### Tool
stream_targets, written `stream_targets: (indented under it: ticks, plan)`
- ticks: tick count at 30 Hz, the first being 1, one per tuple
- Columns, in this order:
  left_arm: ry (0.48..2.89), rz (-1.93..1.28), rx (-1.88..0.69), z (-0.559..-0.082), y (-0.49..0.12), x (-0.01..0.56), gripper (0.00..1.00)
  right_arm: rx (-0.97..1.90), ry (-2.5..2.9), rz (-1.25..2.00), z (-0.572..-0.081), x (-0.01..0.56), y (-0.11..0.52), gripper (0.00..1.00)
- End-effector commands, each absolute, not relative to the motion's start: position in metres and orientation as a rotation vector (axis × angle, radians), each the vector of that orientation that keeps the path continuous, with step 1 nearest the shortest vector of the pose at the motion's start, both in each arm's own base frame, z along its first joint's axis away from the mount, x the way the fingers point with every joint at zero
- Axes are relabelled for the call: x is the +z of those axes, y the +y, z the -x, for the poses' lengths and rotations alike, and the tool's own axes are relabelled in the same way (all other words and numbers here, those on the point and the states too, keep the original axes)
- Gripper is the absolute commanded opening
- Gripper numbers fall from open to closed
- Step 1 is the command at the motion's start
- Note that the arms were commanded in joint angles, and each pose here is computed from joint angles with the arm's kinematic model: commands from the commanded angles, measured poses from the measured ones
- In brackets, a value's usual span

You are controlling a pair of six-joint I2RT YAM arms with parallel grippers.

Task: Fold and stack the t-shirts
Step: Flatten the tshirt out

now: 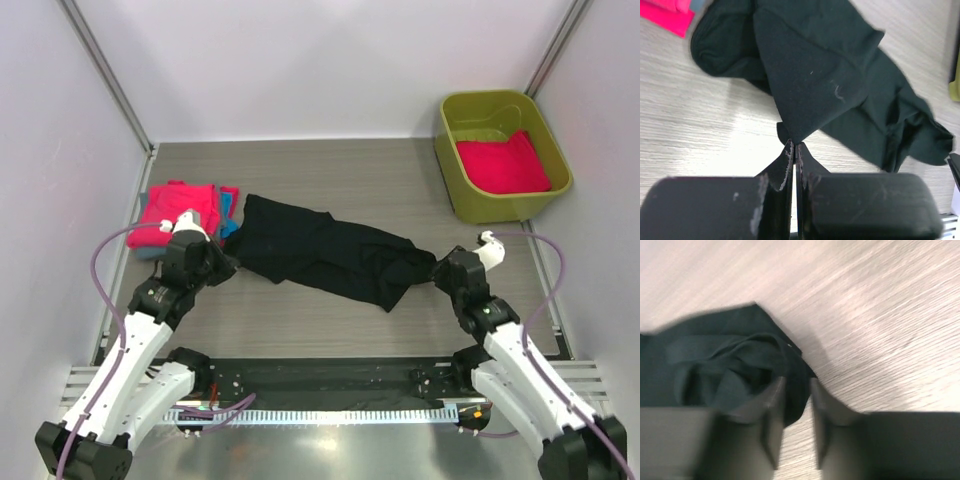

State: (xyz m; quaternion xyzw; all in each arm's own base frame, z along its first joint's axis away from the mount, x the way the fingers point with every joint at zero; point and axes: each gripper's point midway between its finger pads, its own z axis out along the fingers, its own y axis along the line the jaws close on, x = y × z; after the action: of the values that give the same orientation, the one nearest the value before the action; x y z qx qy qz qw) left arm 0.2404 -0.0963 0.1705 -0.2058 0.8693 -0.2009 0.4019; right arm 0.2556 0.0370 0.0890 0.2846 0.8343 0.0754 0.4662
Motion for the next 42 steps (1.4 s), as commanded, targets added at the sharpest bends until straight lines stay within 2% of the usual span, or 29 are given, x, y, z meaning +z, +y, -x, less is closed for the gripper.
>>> stream_targets:
  ticks: [1, 2, 3, 4, 8, 9, 10, 11, 13, 14, 16, 18, 19, 23, 28, 33, 42]
  plan:
    - [2.127, 0.503, -0.477, -0.245, -0.087, 0.198, 0.0, 0.221, 1.88, -0.741, -0.256, 0.129, 0.026, 0.43]
    - [2.115, 0.499, -0.473, -0.244, -0.086, 0.202, 0.0, 0.235, 1.866, -0.725, -0.257, 0.136, 0.027, 0.61]
    - [2.113, 0.488, -0.464, -0.244, -0.085, 0.205, 0.0, 0.247, 1.864, -0.691, -0.257, 0.142, 0.03, 0.69]
    - [2.099, 0.479, -0.464, -0.244, -0.084, 0.212, 0.0, 0.273, 1.847, -0.667, -0.26, 0.156, 0.034, 0.83]
    - [2.086, 0.451, -0.458, -0.243, -0.083, 0.228, 0.0, 0.302, 1.897, -0.588, -0.273, 0.175, 0.048, 0.94]
    - [2.086, 0.445, -0.457, -0.244, -0.083, 0.23, 0.0, 0.296, 1.907, -0.587, -0.275, 0.177, 0.049, 0.78]
    - [2.085, 0.449, -0.458, -0.244, -0.083, 0.233, 0.0, 0.274, 1.926, -0.596, -0.28, 0.176, 0.048, 0.49]
    - [2.085, 0.454, -0.46, -0.244, -0.083, 0.233, 0.0, 0.255, 1.904, -0.617, -0.282, 0.18, 0.044, 0.45]
    - [2.081, 0.458, -0.482, -0.244, -0.086, 0.233, 0.0, 0.262, 1.945, -0.504, -0.29, 0.182, 0.055, 0.5]
    - [2.082, 0.454, -0.499, -0.244, -0.089, 0.232, 0.0, 0.393, 1.982, -0.341, -0.29, 0.186, 0.083, 0.56]
    - [2.094, 0.434, -0.539, -0.244, -0.096, 0.227, 0.0, 0.473, 2.032, -0.251, -0.301, 0.187, 0.105, 0.61]
    - [2.108, 0.425, -0.553, -0.244, -0.099, 0.222, 0.0, 0.543, 2.11, -0.12, -0.303, 0.181, 0.127, 0.62]
    - [2.111, 0.419, -0.56, -0.244, -0.101, 0.221, 0.0, 0.527, 2.199, -0.08, -0.302, 0.163, 0.136, 0.62]
    - [2.126, 0.375, -0.558, -0.243, -0.103, 0.219, 0.0, 0.405, 2.26, 0.068, -0.314, 0.16, 0.161, 0.66]
    - [2.136, 0.333, -0.547, -0.238, -0.102, 0.221, 0.0, 0.272, 2.317, 0.171, -0.327, 0.153, 0.188, 0.64]
    - [2.175, 0.255, -0.541, -0.234, -0.105, 0.217, 0.0, 0.143, 2.35, 0.431, -0.331, 0.135, 0.211, 0.62]
    - [2.227, 0.202, -0.534, -0.23, -0.108, 0.203, 0.0, -0.055, 2.362, 0.728, -0.355, 0.116, 0.212, 0.62]
